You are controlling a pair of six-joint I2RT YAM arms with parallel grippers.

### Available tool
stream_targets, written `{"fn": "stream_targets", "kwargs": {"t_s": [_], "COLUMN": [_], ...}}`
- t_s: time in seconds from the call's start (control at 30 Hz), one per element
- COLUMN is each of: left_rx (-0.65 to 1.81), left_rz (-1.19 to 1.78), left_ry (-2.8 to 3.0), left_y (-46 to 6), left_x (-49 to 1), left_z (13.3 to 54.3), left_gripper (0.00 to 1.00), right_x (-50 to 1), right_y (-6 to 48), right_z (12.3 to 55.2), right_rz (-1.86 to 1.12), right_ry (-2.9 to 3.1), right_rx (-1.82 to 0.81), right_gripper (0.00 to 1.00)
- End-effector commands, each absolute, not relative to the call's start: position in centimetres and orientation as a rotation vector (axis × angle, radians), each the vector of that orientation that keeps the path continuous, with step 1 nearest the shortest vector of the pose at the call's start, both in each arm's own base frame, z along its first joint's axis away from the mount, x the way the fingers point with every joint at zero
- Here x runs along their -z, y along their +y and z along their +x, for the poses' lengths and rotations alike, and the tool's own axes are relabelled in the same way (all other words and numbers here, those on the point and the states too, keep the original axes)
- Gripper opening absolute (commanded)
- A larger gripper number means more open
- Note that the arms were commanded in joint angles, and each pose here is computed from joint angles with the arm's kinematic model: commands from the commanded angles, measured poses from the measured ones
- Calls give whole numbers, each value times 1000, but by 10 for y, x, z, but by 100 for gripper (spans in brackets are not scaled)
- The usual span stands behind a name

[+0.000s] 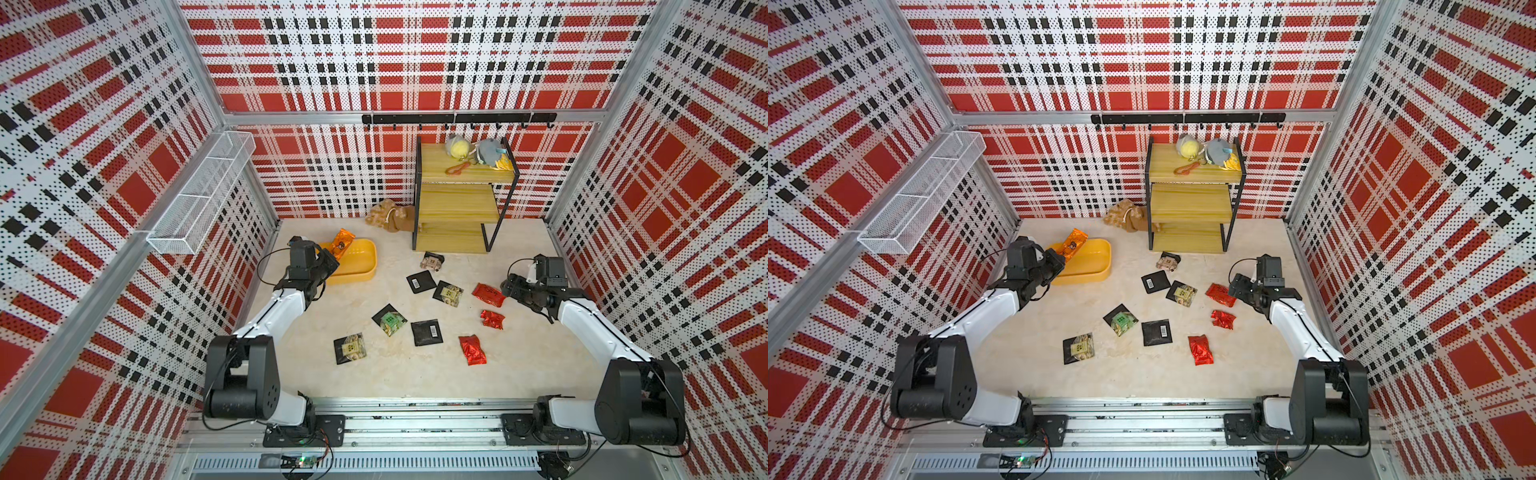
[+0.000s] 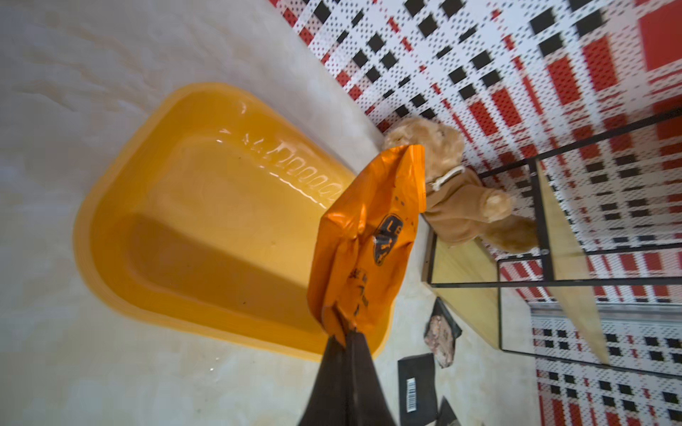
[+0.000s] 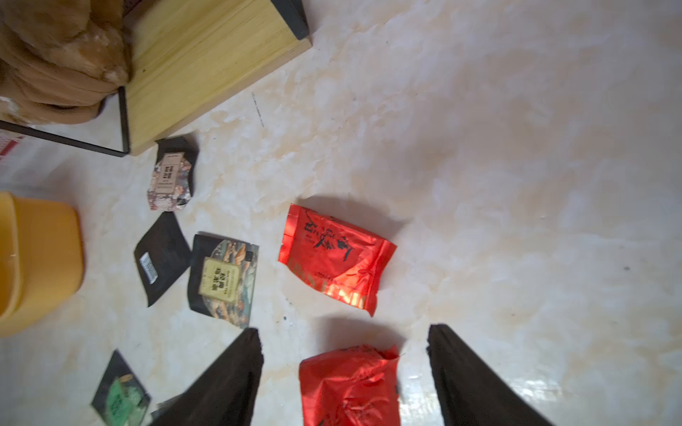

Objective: Put the tea bags into the storage box
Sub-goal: Place the tea bag in the storage box.

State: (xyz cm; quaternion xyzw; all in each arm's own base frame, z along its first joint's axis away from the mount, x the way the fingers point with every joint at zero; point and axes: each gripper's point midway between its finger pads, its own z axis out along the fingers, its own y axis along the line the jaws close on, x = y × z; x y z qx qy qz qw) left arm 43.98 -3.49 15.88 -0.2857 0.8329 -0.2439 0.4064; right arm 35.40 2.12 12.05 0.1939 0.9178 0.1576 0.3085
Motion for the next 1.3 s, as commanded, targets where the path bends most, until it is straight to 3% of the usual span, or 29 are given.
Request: {"fn": "stream_targets", "kwargs": {"t_s": [0.0, 0.3, 0.73, 1.03, 1.27], "left_rx": [584, 566, 577, 581, 625], "left_rz": [-662, -724, -729, -726, -684], "left_ry": [2163, 2221, 2312, 2299, 2239], "left_y": [-32, -4, -6, -4, -8], "left_x": [-152, -120, -88, -95, -125], "left_z": [437, 423, 425, 425, 434], "left_gripper": [0, 0, 0, 37, 52], "right_x": [-116, -83, -48, -37, -31], "right_y": [22, 18, 25, 28, 30], "right_z": [353, 347, 358, 363, 364], "right_rz": [555, 606, 612, 603, 603], "right_ry": [2408, 2468, 2509, 2512, 2516], "right_rx": [-538, -557, -634, -669, -687], "right_gripper": [68, 58, 44, 40, 31]}}
